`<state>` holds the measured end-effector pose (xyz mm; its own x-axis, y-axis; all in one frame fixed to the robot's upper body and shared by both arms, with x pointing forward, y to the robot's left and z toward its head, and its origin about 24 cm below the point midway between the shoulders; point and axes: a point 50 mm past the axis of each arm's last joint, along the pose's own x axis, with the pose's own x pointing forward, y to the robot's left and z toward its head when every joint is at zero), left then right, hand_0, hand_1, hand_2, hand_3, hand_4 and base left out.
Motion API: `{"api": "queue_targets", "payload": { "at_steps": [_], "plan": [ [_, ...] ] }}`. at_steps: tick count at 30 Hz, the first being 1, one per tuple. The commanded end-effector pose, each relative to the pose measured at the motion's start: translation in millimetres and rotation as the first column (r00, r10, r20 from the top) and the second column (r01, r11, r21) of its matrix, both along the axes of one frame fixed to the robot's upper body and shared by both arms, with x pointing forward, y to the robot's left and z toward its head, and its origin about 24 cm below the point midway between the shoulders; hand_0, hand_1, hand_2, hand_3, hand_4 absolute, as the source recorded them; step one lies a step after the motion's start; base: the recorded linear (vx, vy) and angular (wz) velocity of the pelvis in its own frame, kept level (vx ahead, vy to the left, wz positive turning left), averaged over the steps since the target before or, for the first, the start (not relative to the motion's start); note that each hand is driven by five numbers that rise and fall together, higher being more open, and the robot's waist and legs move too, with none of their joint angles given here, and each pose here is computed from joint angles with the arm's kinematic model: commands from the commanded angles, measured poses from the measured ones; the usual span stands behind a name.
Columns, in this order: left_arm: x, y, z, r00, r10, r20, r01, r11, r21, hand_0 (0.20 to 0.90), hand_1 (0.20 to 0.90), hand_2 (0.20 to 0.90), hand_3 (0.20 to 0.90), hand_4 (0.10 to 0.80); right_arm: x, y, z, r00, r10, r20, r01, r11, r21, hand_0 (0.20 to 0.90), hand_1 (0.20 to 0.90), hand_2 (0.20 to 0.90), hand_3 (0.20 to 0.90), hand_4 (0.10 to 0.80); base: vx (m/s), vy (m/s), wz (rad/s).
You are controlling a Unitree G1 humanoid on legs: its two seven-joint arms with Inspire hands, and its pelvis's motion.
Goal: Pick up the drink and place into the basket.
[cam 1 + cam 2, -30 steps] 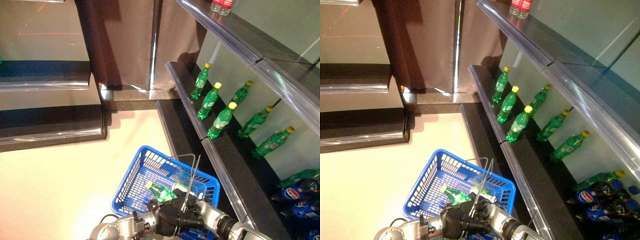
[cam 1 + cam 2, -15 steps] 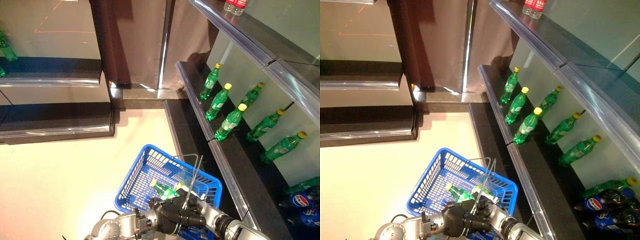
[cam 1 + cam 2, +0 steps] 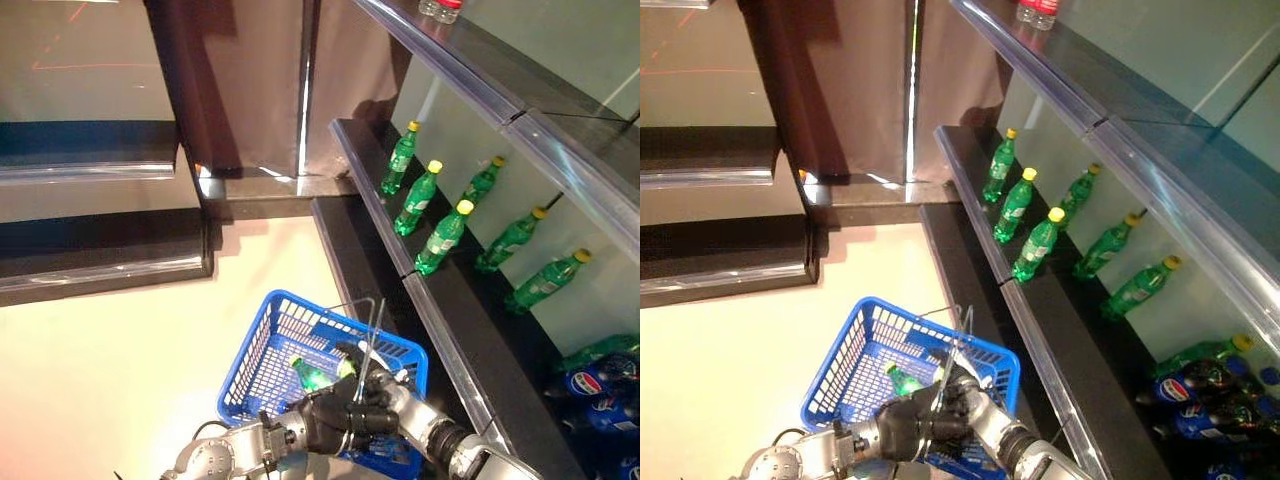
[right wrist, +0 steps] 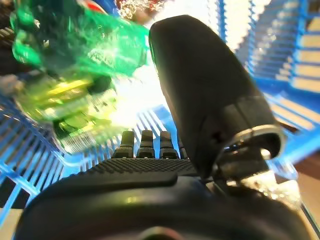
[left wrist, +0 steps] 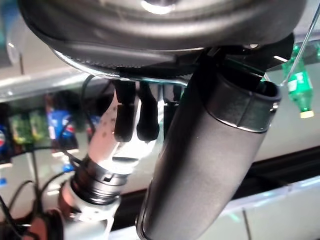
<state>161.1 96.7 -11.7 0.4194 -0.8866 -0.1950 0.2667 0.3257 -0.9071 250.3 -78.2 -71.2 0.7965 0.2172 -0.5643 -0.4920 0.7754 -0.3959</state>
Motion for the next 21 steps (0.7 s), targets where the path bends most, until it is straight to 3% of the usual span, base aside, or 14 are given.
{"api": "queue_targets", "payload": {
  "at_steps": [1, 9, 17, 21],
  "plan": [
    [-9, -54, 115, 0.956, 0.098, 0.276, 0.11, 0.752, -0.65, 0.3, 0.3, 0.3, 0.2, 0.1, 17, 13, 35, 0.985, -0.017, 0.172, 0.003, 0.997, 0.08, 0.9, 0.9, 0.9, 0.9, 0.8, -0.104, 0.029, -0.07],
    [16, -12, 113, 0.868, 0.399, 0.297, -0.158, 0.787, -0.596, 0.3, 0.3, 0.3, 0.2, 0.1, 0, -30, 59, 0.96, -0.03, 0.278, 0.011, 0.998, 0.067, 0.9, 0.9, 0.9, 0.9, 0.8, -0.161, 0.071, -0.23],
    [39, 36, 98, 0.697, 0.641, 0.321, -0.422, 0.729, -0.539, 0.3, 0.3, 0.3, 0.2, 0.1, -20, -74, 75, 0.941, -0.049, 0.336, 0.031, 0.998, 0.058, 0.9, 0.9, 0.9, 0.9, 0.8, -0.163, 0.068, -0.19],
    [47, 48, 83, 0.63, 0.71, 0.314, -0.536, 0.69, -0.486, 0.3, 0.3, 0.3, 0.2, 0.1, -23, -76, 85, 0.916, -0.111, 0.385, 0.051, 0.985, 0.163, 0.9, 0.9, 0.9, 0.9, 0.8, -0.147, 0.037, -0.08]
  ]
}}
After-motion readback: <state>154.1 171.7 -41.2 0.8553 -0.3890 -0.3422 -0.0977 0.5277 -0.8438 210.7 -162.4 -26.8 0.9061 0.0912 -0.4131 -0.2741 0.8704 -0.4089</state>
